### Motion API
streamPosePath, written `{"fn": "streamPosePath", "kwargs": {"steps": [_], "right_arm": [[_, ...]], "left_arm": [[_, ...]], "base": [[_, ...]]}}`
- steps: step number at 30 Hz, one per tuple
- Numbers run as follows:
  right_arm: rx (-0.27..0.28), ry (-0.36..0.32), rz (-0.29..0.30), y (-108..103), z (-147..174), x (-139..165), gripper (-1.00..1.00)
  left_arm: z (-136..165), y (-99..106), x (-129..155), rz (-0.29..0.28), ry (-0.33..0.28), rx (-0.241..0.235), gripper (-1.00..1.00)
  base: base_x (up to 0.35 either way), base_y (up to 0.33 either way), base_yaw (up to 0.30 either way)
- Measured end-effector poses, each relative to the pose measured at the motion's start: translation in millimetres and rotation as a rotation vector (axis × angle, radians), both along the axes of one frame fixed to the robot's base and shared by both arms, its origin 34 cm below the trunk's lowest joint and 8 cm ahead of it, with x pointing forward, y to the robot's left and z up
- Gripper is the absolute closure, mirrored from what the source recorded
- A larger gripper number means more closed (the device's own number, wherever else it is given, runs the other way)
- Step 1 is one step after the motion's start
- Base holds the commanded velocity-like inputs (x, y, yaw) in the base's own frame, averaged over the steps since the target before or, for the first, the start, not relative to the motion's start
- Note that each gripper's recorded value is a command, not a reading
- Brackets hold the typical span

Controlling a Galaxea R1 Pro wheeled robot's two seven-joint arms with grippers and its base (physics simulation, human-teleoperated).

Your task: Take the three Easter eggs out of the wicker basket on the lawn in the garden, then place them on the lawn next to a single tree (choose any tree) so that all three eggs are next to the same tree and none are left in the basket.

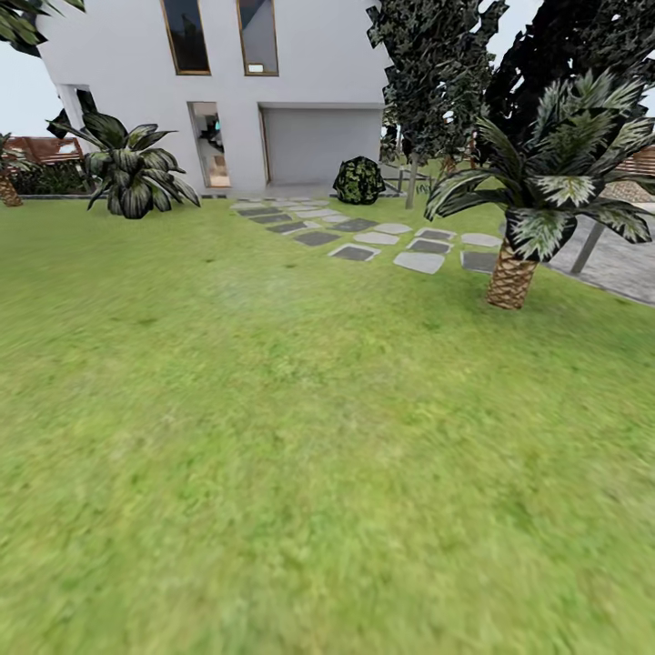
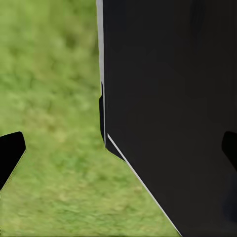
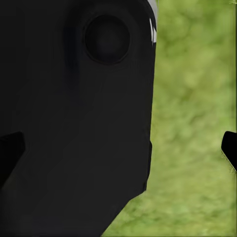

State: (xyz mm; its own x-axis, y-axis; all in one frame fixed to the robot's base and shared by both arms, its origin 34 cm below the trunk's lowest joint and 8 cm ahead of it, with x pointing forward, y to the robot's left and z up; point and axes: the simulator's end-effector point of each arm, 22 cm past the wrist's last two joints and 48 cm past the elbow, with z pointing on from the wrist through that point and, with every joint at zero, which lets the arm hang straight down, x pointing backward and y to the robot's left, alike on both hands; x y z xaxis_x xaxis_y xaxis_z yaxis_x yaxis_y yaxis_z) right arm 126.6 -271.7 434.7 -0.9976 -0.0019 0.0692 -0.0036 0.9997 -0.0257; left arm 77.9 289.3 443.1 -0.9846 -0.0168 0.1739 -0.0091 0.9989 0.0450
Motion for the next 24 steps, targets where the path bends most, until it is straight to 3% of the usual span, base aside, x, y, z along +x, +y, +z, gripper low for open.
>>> {"fn": "streamPosePath", "kwargs": {"steps": [24], "right_arm": [[0.001,-0.001,0.002,0.2,0.0,0.3,-1.0]], "left_arm": [[0.0,0.9,0.1,0.001,0.0,0.001,-1.0]], "base": [[0.343,0.0,0.0]]}}
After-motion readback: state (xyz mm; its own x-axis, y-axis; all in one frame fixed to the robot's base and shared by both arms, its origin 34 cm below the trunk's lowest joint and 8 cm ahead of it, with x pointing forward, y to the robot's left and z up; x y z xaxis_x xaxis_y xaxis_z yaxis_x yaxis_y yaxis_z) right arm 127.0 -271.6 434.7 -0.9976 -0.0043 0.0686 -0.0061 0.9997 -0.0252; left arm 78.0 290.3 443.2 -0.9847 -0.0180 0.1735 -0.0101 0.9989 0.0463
